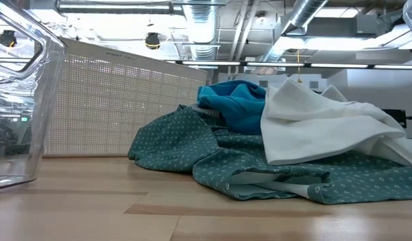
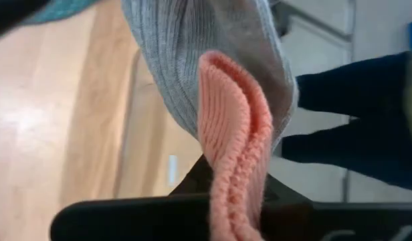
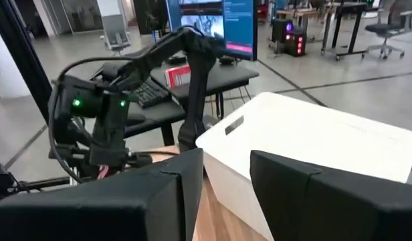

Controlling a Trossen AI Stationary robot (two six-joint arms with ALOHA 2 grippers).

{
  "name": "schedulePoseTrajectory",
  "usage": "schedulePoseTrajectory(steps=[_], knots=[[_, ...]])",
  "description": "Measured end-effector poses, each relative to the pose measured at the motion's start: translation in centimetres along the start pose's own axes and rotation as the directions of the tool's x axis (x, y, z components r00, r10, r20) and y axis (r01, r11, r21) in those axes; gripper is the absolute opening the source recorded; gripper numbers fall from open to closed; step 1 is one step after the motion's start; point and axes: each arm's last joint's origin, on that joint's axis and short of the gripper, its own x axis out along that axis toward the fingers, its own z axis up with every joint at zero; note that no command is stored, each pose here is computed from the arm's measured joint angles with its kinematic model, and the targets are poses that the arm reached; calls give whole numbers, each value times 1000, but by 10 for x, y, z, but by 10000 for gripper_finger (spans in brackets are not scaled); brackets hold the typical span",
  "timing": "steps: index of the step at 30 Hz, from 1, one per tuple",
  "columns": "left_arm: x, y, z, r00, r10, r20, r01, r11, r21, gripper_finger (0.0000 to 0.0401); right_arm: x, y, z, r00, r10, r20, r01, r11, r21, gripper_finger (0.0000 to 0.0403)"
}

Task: Pick & Place Cloths
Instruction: Put the bottom gray and pink sock into the left transparent bin, then put the blue shorts into the right transparent bin

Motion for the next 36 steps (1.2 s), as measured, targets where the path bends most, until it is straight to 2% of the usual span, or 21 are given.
schedulePoseTrajectory(steps=[7, 14, 23, 28, 36], knots=[[21, 2, 1, 996, 70, -48, -70, 998, -3, 0, 6, 1, -5, 999, -5, -33, 5, 1000, 15, 121], [36, -3, -6, 972, 12, -236, -22, 999, -41, 0, 7, 2, -10, 997, -8, -72, 8, 1000, 1, 121], [41, -6, -7, 963, -19, -267, 3, 998, -61, 15, 7, -1, -14, 993, -22, -115, 21, 1000, -13, 121], [41, -10, -7, 952, -84, -295, 72, 996, -52, 63, 7, -2, -17, 988, -29, -150, 25, 999, -25, 138], [40, -13, -8, 928, -138, -346, 126, 990, -57, 190, 4, -4, -28, 966, -49, -253, 34, 997, -63, 214]])
